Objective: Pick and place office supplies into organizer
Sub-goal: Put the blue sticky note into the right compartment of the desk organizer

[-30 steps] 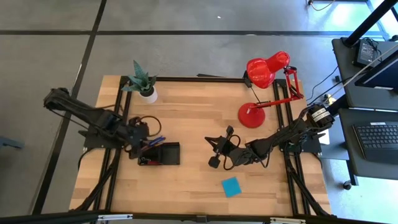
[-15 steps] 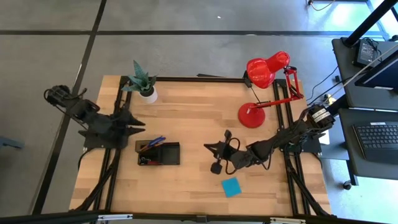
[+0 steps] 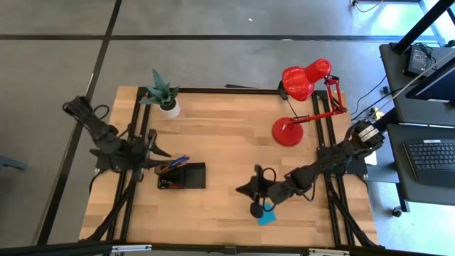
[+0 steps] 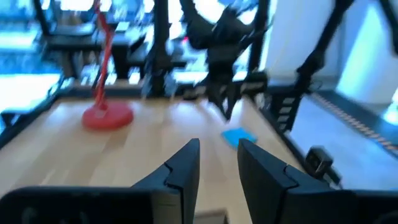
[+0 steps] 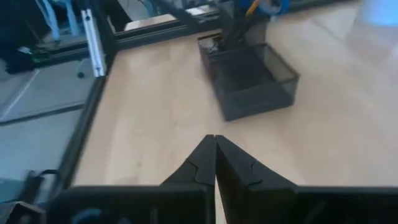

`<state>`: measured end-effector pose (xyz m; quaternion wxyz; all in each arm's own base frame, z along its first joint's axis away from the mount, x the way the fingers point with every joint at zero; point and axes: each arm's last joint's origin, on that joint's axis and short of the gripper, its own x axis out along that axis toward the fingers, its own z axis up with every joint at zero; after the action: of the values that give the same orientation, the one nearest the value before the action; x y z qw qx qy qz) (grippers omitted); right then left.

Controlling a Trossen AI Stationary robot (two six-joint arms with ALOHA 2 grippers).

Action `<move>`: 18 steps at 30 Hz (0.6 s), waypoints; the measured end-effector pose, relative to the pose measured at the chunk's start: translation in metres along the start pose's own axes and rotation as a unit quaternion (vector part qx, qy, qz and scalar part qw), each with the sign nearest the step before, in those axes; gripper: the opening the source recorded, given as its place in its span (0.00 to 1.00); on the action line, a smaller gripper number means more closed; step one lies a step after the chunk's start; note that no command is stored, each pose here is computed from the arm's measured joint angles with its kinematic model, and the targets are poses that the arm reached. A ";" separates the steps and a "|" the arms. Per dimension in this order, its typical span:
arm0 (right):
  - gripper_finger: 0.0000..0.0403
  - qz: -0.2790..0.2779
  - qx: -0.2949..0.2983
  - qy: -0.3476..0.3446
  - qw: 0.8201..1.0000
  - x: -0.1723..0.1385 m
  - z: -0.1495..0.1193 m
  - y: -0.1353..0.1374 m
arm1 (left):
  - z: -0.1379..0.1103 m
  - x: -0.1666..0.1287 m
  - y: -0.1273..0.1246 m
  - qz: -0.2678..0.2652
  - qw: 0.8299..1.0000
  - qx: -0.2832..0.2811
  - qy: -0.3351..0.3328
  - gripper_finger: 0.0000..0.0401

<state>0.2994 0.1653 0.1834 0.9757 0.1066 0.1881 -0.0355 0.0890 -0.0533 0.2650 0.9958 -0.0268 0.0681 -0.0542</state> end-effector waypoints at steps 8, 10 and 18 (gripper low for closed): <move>0.03 0.042 0.014 0.017 0.999 -0.006 -0.005 0.011 | -0.009 0.010 -0.014 -0.090 0.991 0.058 -0.083 0.25; 0.03 0.042 0.014 0.017 0.999 -0.006 -0.005 0.012 | -0.011 0.013 -0.017 -0.104 0.988 0.059 -0.096 0.25; 0.03 0.042 0.035 0.017 0.998 -0.007 -0.005 0.012 | -0.025 0.043 -0.038 -0.137 0.983 0.097 -0.072 0.25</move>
<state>0.2927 0.1781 0.1832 0.9686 0.1487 0.1991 0.0006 0.1238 -0.0973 0.2372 0.9792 0.0572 -0.0135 -0.1941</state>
